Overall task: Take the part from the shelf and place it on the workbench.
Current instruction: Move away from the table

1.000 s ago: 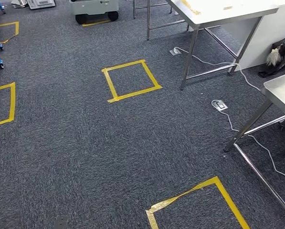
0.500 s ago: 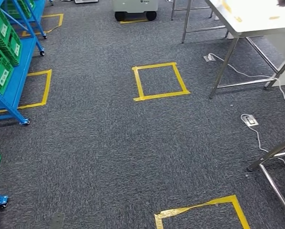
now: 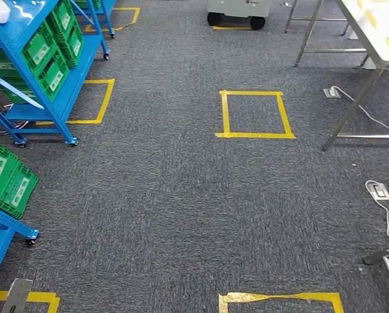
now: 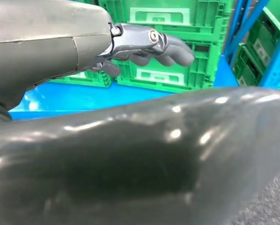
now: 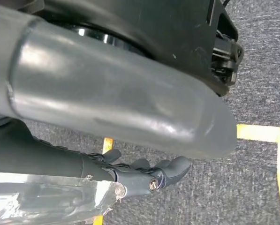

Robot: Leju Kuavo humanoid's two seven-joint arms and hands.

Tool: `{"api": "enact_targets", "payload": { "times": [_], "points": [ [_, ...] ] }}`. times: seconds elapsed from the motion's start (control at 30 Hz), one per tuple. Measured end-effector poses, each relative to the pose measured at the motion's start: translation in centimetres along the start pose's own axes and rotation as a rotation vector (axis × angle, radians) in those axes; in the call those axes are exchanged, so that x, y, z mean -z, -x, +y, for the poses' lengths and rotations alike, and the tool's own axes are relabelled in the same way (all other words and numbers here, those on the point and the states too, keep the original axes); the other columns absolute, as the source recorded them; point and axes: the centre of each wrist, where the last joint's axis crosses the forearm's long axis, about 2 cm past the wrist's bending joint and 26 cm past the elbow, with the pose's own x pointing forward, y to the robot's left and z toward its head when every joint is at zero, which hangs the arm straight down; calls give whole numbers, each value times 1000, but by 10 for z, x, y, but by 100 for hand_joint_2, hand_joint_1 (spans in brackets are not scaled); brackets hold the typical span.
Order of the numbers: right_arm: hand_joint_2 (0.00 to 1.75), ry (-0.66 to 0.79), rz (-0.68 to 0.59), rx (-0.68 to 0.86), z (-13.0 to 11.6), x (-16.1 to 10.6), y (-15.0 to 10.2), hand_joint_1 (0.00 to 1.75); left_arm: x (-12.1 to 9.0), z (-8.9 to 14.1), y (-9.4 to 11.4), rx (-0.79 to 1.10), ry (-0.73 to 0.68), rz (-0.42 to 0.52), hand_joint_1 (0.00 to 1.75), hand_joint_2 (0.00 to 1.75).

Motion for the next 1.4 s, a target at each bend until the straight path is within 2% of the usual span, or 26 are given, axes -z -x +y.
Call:
{"api": "enact_targets", "payload": {
  "times": [0.17,0.37,0.73,1.4],
  "points": [
    [0,-3,-2,0,0,1,-2,0,2,5,1,-25,-9,21,0,0],
    [0,-10,3,-5,-1,0,0,0,-1,-1,-3,-52,28,27,0,0],
    [0,-10,2,-14,-2,-1,2,0,-3,-5,-6,-37,12,26,0,0],
    [0,-8,-5,-16,-2,1,-1,0,-12,-4,4,-31,-8,70,0,0]
  ]
}}
